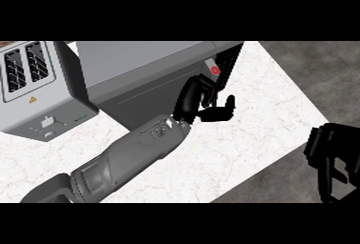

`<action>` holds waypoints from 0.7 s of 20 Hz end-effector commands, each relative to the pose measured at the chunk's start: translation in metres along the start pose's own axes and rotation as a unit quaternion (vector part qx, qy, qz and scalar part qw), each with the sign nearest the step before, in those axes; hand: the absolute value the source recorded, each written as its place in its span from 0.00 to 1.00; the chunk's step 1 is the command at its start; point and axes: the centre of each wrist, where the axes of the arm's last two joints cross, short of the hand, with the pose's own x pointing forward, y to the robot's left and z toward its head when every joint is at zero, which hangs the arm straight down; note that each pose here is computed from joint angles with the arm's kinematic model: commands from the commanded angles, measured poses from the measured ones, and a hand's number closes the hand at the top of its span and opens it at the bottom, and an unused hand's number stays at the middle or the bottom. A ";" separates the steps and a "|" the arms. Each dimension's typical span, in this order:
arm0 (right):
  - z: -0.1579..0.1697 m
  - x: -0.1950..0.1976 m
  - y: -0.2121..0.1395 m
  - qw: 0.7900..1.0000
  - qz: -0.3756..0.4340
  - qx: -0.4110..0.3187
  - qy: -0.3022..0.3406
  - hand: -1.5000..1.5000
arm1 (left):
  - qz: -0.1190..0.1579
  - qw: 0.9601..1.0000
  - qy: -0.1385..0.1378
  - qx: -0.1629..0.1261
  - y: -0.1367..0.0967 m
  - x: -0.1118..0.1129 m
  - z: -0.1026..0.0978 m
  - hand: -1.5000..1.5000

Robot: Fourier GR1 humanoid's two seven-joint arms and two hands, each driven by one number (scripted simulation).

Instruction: Pick up the milk, place it into the microwave and close the microwave

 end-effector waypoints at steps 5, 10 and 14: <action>0.001 -0.009 0.026 0.995 -0.055 0.068 0.041 1.00 | 0.200 0.971 0.119 0.045 -0.005 0.024 -0.011 1.00; 0.005 -0.017 0.050 0.993 -0.087 0.061 0.050 1.00 | 0.271 0.950 0.147 0.057 0.007 0.009 -0.011 1.00; 0.006 -0.017 0.068 0.993 -0.105 0.046 0.039 1.00 | 0.301 0.939 0.162 0.044 0.011 -0.005 -0.007 1.00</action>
